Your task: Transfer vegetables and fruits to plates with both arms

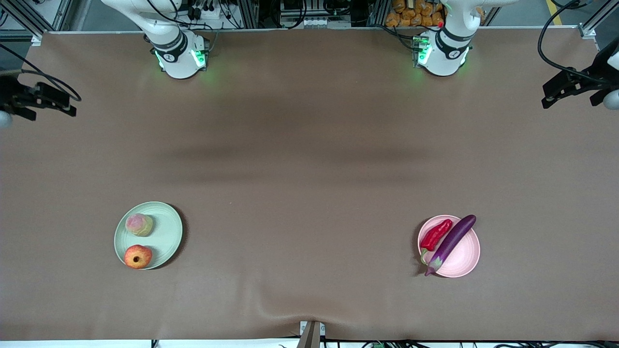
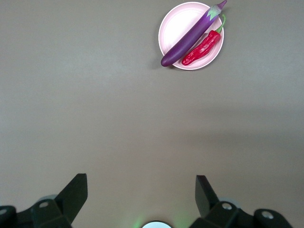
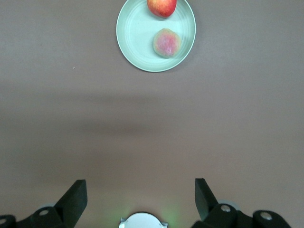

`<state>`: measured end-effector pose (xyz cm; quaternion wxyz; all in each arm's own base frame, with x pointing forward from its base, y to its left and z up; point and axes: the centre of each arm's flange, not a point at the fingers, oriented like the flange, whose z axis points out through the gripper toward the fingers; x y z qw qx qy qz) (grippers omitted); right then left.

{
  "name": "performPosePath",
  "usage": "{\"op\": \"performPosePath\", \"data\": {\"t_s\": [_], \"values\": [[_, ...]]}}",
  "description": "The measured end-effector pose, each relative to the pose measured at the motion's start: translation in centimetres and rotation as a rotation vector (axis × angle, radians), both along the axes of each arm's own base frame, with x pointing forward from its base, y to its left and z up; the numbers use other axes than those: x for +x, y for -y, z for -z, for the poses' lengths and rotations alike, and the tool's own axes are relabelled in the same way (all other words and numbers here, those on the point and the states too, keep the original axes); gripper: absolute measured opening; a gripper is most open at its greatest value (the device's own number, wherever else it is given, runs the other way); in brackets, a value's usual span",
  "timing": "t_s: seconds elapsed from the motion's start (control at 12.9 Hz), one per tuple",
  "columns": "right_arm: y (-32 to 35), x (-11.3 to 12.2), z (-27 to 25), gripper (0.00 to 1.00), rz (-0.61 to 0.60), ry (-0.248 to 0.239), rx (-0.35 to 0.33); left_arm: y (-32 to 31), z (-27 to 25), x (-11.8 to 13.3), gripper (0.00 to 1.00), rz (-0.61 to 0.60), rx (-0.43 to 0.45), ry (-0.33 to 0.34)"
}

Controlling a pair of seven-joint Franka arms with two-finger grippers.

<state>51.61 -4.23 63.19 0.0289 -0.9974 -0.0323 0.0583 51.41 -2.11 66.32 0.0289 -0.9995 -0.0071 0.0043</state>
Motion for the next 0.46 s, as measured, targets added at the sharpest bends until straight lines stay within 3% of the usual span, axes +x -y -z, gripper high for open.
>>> {"op": "performPosePath", "data": {"t_s": [0.46], "values": [[-1.3,-0.2,-3.2,1.00,0.022,0.019,-0.021,0.3,-1.0,-0.9,1.00,0.073,0.001,0.000]]}}
